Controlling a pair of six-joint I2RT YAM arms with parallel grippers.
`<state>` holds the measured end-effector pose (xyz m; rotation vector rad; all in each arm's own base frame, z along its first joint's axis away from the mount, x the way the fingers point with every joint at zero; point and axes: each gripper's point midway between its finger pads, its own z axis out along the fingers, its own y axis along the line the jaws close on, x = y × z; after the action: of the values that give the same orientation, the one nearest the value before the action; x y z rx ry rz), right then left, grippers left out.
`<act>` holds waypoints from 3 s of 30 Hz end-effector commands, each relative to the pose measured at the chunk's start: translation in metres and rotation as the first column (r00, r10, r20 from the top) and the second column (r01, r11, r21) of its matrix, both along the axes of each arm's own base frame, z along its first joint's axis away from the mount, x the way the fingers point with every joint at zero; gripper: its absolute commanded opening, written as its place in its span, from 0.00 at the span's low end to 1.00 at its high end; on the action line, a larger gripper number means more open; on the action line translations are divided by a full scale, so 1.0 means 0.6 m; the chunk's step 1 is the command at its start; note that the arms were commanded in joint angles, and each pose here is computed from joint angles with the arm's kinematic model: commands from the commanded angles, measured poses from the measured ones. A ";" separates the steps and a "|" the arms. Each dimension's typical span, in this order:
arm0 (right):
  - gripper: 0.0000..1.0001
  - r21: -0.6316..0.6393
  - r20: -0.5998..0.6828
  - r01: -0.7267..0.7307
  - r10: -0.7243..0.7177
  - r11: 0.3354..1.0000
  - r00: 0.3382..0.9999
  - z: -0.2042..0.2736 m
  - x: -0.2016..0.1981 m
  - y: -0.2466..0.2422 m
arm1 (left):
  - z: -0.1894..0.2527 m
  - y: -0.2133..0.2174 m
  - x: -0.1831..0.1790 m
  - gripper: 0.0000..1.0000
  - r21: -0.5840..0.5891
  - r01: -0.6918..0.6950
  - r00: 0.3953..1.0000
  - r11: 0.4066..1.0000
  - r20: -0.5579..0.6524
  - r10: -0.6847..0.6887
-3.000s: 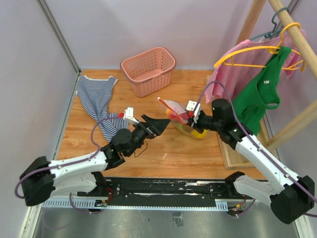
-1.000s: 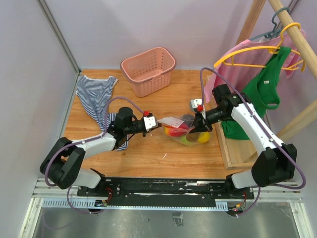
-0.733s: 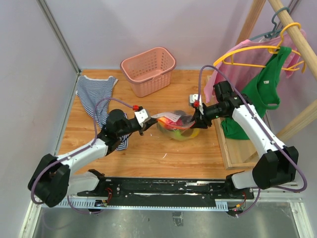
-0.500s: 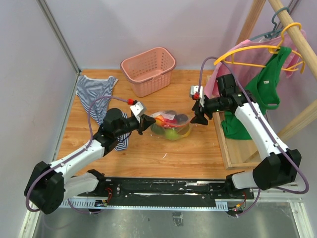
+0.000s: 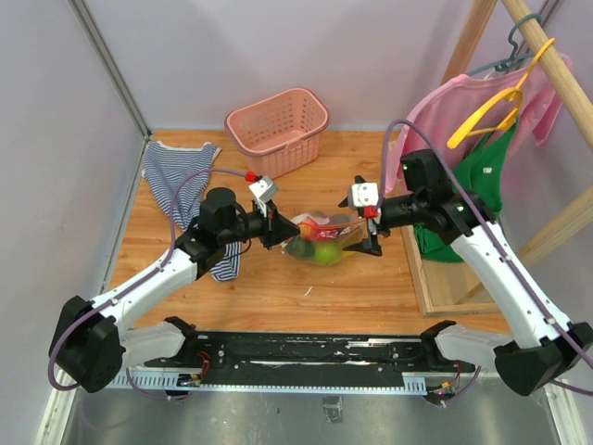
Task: Open the zip-top bag and remove the fake food
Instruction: Unzip the zipper food storage bag at the center of the board.
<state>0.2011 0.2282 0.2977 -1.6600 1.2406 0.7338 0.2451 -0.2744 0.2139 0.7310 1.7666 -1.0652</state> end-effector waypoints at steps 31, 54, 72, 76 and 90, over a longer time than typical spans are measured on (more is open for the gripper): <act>0.01 -0.192 -0.051 0.176 -0.189 0.966 0.981 -0.132 0.066 0.032 | 0.058 -0.029 -0.037 0.35 -0.087 0.082 0.997 0.993 0.009 -0.082; 0.01 -0.035 -0.210 0.225 -0.227 0.974 0.951 -0.104 0.080 0.005 | 0.013 0.067 -0.099 0.77 -0.253 0.049 0.799 0.966 0.591 0.114; 0.01 -0.016 -0.210 0.175 -0.175 0.984 0.962 -0.106 0.066 0.009 | 0.028 0.015 -0.033 0.64 -0.430 0.116 0.870 0.895 0.479 0.118; 0.01 -0.024 -0.209 0.182 -0.183 0.983 0.961 -0.110 0.069 0.008 | 0.037 0.012 -0.025 0.57 -0.444 0.113 0.869 0.889 0.478 0.128; 0.36 0.028 -0.153 0.087 -0.082 0.996 0.985 -0.079 0.031 0.014 | 0.070 -0.005 -0.081 0.00 -0.458 0.263 0.892 0.849 0.451 -0.033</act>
<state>0.2403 0.2320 0.2326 -1.5023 1.5106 0.7796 0.2218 -0.2786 0.1882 0.6410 1.2958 -1.2438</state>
